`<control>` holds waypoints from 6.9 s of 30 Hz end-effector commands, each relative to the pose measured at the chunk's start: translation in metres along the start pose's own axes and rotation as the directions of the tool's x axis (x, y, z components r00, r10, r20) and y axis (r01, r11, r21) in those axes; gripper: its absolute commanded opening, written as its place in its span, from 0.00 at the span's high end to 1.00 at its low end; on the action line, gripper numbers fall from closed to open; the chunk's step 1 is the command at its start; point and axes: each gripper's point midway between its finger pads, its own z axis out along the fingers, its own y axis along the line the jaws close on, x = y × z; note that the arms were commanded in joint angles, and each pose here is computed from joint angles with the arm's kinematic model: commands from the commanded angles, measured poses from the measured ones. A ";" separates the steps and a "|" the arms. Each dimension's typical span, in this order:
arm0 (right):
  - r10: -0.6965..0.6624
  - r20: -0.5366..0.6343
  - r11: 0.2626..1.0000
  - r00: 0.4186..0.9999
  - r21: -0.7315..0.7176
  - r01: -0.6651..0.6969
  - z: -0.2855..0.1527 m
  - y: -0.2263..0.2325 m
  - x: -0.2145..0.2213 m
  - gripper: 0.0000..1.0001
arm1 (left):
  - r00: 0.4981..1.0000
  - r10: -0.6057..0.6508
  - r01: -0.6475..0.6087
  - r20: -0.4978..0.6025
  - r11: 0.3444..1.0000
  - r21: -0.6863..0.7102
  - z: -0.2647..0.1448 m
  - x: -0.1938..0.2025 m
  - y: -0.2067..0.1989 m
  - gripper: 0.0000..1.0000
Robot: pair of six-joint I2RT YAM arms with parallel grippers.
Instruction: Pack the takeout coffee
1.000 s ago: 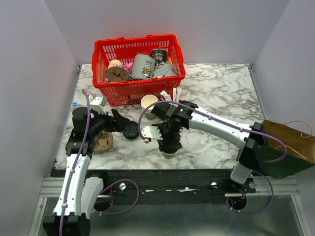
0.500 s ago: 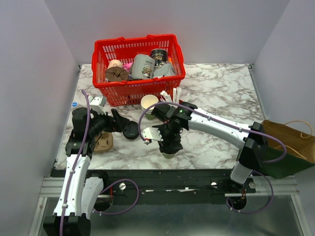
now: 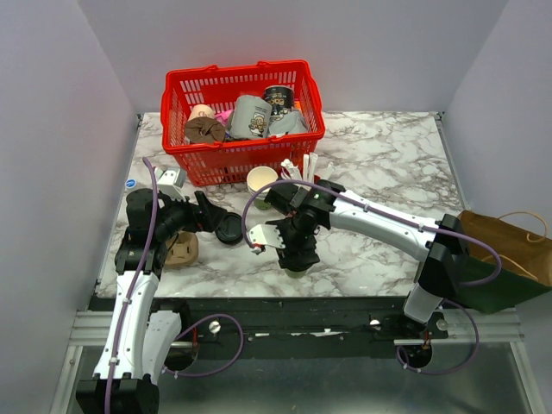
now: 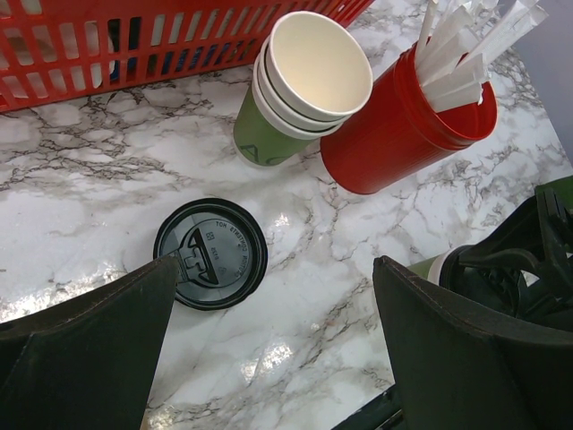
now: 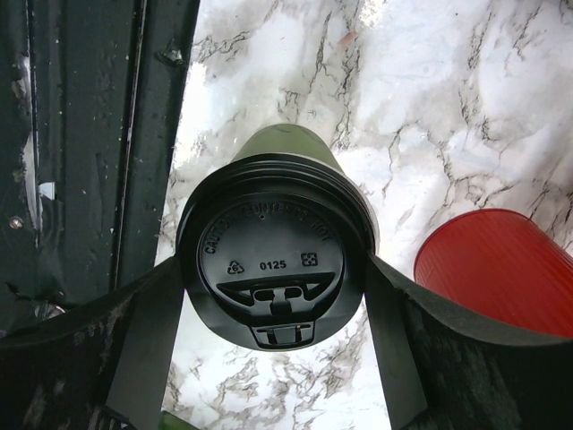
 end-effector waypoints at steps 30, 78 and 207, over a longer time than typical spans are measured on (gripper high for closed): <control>-0.013 -0.012 1.000 1.000 0.010 0.013 -0.006 0.003 0.000 0.16 | 0.996 -0.081 0.083 -0.026 0.992 0.093 0.006 0.009 -0.011 0.03; 0.015 -0.027 0.999 1.000 0.032 -0.014 -0.015 0.006 0.005 0.15 | 0.976 -0.175 0.206 -0.132 0.940 0.273 0.010 0.035 -0.045 0.02; 0.132 0.085 0.984 0.988 0.110 -0.141 -0.049 0.003 0.000 0.00 | 0.946 -0.177 0.265 -0.271 0.904 0.336 0.023 0.070 -0.069 0.01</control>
